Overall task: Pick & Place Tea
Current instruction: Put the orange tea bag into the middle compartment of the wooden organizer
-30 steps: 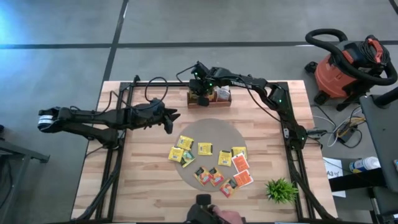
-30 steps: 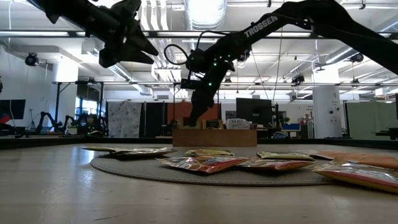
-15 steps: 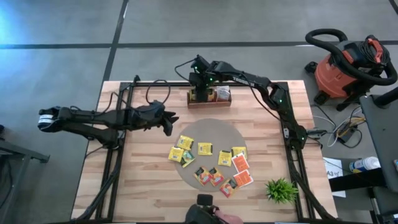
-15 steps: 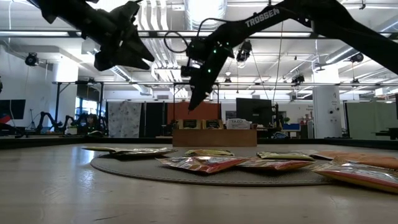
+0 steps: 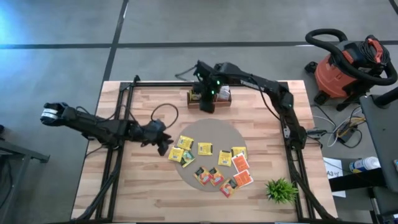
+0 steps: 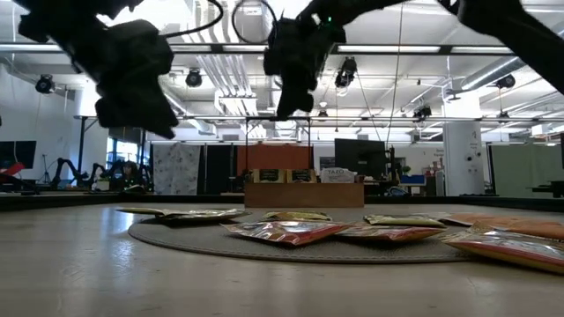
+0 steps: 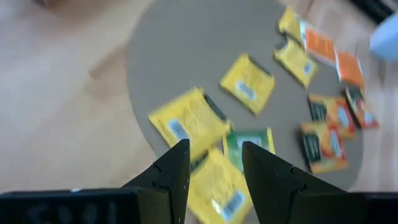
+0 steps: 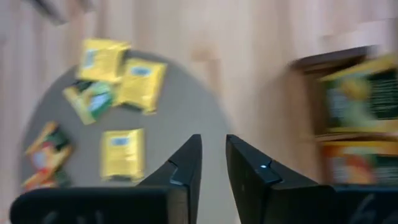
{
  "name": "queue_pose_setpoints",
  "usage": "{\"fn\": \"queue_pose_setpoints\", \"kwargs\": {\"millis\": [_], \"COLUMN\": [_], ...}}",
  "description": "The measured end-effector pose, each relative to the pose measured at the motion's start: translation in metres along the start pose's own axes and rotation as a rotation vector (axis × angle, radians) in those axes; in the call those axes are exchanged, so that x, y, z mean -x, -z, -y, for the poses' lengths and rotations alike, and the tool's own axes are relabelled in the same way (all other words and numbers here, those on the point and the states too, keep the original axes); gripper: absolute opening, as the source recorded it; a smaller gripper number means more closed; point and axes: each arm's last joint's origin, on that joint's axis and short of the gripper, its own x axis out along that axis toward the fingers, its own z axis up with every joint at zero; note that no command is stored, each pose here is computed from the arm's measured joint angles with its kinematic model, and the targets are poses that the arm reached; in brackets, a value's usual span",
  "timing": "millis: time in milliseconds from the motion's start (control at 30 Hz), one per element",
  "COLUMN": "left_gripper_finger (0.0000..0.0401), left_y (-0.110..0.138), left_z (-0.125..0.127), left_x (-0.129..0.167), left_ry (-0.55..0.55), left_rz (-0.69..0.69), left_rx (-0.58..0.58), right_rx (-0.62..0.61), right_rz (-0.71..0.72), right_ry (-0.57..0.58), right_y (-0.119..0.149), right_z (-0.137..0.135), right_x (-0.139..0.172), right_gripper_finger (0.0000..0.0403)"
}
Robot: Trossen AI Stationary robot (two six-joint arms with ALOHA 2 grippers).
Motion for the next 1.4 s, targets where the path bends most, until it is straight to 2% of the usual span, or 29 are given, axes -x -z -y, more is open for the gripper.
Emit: {"fn": "queue_pose_setpoints", "kwargs": {"millis": [167,333,500,633,733,900,1133,1267,1400], "left_gripper_finger": [0.0140,0.0140,0.0140,0.0140,0.0140,0.0140,0.0140,0.0140,0.0140], "left_y": [0.014,0.018,0.018,0.013,0.010,0.004,0.003,0.016,0.035], "left_z": [0.007,0.013,0.017,0.024,0.031,0.048,0.097,0.122,0.133], "left_x": [0.001,0.003,0.003,0.001,-0.002,-0.018,-0.064,-0.091,-0.109], "left_ry": [0.038,0.069,0.117,0.238,0.300,0.295,0.270,0.256,0.184], "left_rz": [-0.041,-0.049,-0.012,0.059,0.087,0.056,-0.048,-0.138,-0.233], "left_rx": [-0.019,-0.067,-0.066,-0.073,-0.081,-0.051,-0.033,-0.025,0.014], "right_rx": [0.023,0.004,-0.168,-0.353,-0.454,-0.516,-0.496,-0.450,-0.411], "right_rz": [-0.016,0.172,0.412,0.414,0.373,0.301,0.213,0.187,0.219], "right_ry": [-0.024,-0.028,-0.005,0.000,-0.022,-0.025,-0.008,-0.023,-0.079], "right_y": [0.015,0.042,0.095,0.143,0.170,0.195,0.201,0.200,0.193], "right_z": [-0.062,-0.122,-0.165,-0.190,-0.205,-0.219,-0.226,-0.229,-0.234], "right_x": [0.001,0.004,0.010,0.004,-0.004,-0.022,-0.048,-0.065,-0.085], "right_gripper_finger": [0.0068,0.0067,0.0067,0.0067,0.0067,0.0067,0.0068,0.0068,0.0068]}}
